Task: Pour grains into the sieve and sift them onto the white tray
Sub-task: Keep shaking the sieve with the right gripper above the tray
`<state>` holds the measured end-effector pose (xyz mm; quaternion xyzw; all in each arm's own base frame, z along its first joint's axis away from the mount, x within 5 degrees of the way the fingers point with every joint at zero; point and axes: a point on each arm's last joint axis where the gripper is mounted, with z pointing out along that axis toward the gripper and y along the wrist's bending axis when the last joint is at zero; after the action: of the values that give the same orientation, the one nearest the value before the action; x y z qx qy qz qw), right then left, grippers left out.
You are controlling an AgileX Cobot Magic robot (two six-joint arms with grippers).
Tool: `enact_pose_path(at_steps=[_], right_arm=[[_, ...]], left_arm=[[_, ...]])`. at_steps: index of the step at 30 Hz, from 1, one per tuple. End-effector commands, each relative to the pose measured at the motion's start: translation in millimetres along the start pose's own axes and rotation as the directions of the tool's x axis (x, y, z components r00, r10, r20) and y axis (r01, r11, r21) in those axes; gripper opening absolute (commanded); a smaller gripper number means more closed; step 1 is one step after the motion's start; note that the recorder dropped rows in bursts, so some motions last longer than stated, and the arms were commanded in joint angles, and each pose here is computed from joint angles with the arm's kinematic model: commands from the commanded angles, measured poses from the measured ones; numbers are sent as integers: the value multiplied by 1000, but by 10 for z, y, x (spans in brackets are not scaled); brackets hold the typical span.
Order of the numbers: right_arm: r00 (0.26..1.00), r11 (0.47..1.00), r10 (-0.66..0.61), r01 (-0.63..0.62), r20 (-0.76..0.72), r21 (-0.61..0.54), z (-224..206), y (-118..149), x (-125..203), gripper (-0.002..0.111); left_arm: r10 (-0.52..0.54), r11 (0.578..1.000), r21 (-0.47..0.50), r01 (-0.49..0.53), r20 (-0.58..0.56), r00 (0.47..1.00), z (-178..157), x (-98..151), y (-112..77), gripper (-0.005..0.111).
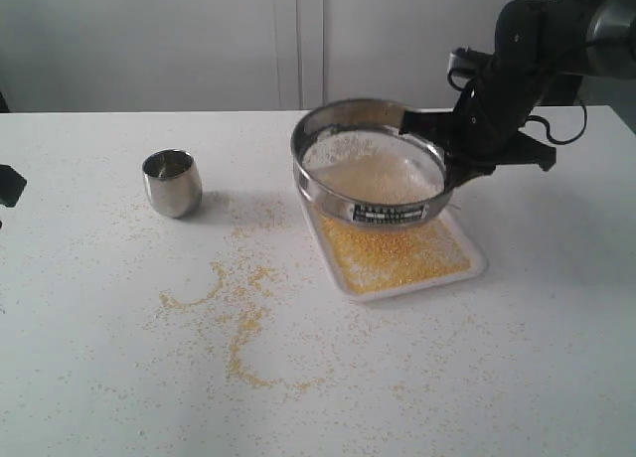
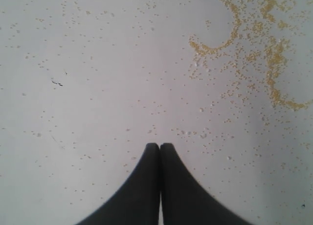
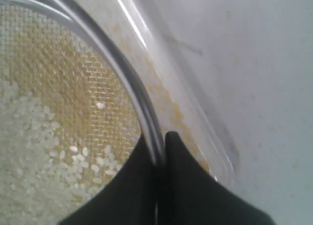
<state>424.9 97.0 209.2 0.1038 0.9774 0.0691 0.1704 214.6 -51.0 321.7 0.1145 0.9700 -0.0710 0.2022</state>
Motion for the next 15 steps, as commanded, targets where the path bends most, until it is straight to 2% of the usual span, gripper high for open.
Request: enact_pose_path(at_steps=[1, 3, 6, 9, 10, 13, 14, 15], right_arm=[[998, 999, -44, 44, 42, -16, 15, 11, 27, 0], [988, 997, -22, 32, 152, -65, 115, 49, -56, 0], [999, 998, 30, -28, 42, -59, 84, 52, 12, 0], [998, 999, -35, 35, -53, 9, 24, -16, 116, 0], [999, 999, -48, 48, -22, 9, 40, -13, 104, 0], [977, 996, -38, 55, 211, -75, 167, 52, -65, 0], [990, 995, 41, -28, 136, -95, 194, 61, -14, 0], [994, 994, 58, -50, 93, -93, 154, 64, 16, 0]], left_arm=[[-2, 1000, 0, 2, -6, 1000, -13, 34, 1, 0], [-2, 1000, 0, 2, -6, 1000, -13, 34, 1, 0], [-2, 1000, 0, 2, -6, 1000, -13, 34, 1, 0], [-2, 1000, 0, 2, -6, 1000, -13, 34, 1, 0], [-2, 1000, 0, 2, -6, 1000, -13, 34, 1, 0], [-2, 1000, 0, 2, -6, 1000, -13, 34, 1, 0], [-2, 1000, 0, 2, -6, 1000, -13, 34, 1, 0], [-2, 1000, 0, 2, -6, 1000, -13, 34, 1, 0]])
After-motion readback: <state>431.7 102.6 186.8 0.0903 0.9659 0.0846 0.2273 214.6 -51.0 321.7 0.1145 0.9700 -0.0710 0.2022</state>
